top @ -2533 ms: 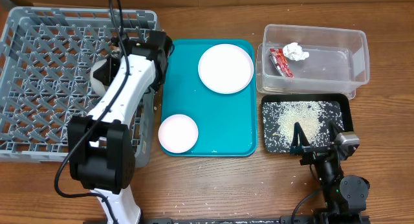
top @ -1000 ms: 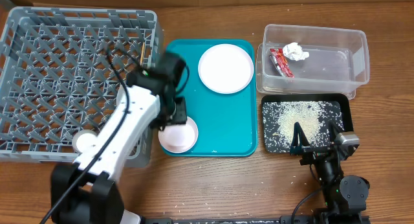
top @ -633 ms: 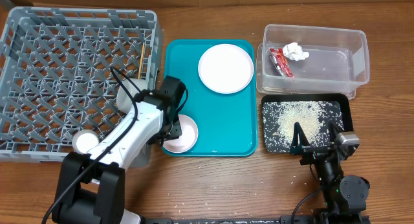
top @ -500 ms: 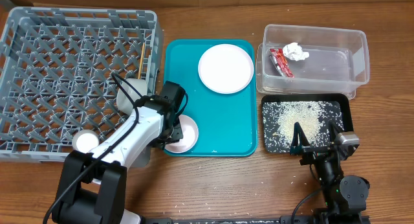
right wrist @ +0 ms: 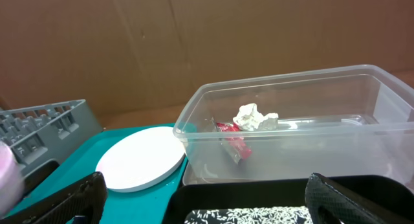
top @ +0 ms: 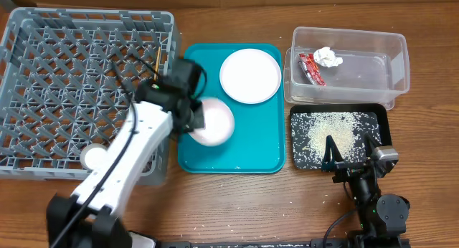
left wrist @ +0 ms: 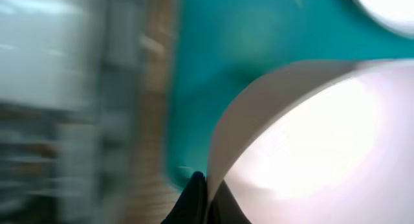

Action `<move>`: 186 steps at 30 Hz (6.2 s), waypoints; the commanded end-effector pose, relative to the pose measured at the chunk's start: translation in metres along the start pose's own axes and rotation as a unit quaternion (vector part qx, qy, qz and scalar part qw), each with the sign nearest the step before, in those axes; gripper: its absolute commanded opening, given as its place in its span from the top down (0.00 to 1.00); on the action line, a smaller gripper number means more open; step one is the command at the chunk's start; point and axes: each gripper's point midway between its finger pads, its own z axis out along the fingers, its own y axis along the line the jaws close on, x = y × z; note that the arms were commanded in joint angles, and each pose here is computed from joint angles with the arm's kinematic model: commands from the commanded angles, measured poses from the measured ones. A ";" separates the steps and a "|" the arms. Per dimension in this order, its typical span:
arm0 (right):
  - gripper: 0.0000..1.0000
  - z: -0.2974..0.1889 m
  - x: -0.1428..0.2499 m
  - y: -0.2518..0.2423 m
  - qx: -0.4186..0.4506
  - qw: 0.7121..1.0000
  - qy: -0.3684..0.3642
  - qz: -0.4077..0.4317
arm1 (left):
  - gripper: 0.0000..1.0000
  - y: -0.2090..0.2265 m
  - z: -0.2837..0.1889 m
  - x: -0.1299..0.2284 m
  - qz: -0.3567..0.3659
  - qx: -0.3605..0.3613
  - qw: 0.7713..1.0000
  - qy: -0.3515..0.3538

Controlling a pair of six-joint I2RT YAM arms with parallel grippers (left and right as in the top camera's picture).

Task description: Sort waste into correct bins and load items into the dishwasher

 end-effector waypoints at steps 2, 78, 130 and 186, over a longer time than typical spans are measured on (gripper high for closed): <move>0.00 0.000 0.001 -0.003 0.006 1.000 -0.003 0.000 | 0.96 0.098 -0.097 -0.065 -0.017 -0.275 0.943 -0.188; 0.00 0.000 0.001 -0.003 0.006 1.000 -0.003 0.000 | 0.96 -0.096 0.139 -0.059 -0.069 0.063 0.991 0.099; 0.00 0.000 0.001 -0.003 0.006 1.000 -0.003 0.000 | 0.00 0.182 -0.131 -0.132 -0.009 -0.345 0.912 -0.221; 0.00 0.000 0.001 -0.003 0.006 1.000 -0.003 0.000 | 0.00 0.049 -0.128 0.049 0.061 0.203 0.749 -0.628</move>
